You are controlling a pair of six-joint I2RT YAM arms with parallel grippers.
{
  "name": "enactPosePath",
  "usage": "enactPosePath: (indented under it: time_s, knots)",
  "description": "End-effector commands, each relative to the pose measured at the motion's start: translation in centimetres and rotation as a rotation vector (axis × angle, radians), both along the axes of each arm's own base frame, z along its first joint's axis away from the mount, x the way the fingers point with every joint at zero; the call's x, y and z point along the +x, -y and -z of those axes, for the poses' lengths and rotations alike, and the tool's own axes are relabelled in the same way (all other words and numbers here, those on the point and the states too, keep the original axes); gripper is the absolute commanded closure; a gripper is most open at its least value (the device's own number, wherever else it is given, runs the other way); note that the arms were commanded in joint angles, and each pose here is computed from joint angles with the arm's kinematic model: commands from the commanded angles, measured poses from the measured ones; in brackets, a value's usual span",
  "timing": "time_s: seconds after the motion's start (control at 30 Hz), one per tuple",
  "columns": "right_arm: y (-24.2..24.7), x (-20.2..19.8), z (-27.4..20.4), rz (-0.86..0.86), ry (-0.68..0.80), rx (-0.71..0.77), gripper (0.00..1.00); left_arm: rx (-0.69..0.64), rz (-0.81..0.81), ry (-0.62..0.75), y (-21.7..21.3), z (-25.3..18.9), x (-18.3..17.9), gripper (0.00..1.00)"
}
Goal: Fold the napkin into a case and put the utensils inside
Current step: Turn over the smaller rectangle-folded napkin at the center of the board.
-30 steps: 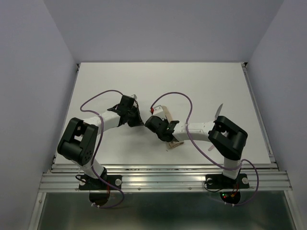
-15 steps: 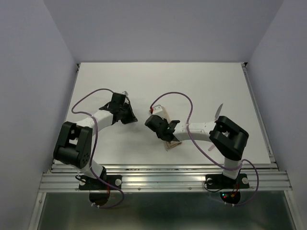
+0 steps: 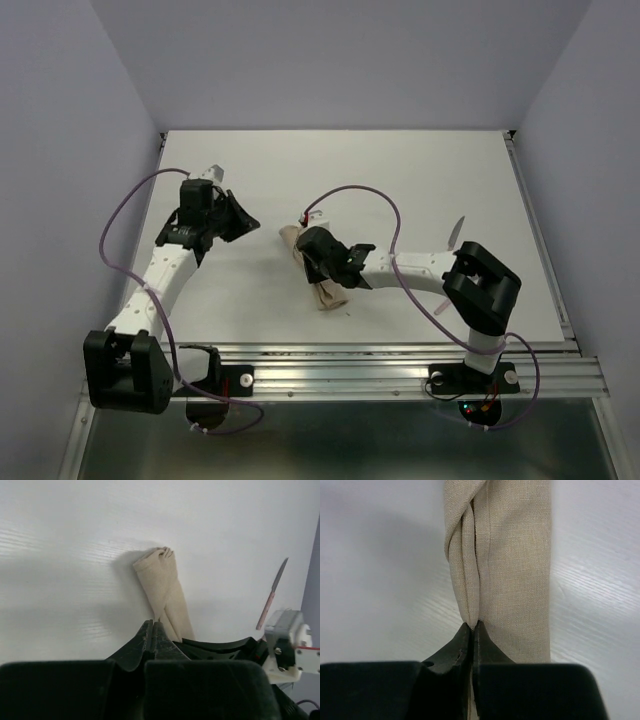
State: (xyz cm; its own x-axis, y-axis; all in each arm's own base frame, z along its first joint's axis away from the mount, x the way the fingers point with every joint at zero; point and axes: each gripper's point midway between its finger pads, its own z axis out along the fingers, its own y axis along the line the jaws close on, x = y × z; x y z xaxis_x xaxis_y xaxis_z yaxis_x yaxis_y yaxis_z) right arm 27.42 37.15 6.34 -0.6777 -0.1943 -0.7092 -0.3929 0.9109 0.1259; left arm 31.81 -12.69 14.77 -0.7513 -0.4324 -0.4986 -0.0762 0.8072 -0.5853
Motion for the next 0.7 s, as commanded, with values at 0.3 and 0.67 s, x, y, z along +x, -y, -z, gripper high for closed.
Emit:
enactPosePath:
  time_s: [0.3, 0.67]
  knots:
    - [-6.4, -0.7, -10.2, -0.21, -0.02, 0.565, 0.99, -0.011, 0.041, 0.189, -1.4, -8.1, -0.7, 1.0]
    - [-3.1, 0.3, -6.3, -0.293, -0.221, 0.806, 0.99, -0.044, 0.069, 0.127, -0.7, -5.1, -1.0, 1.0]
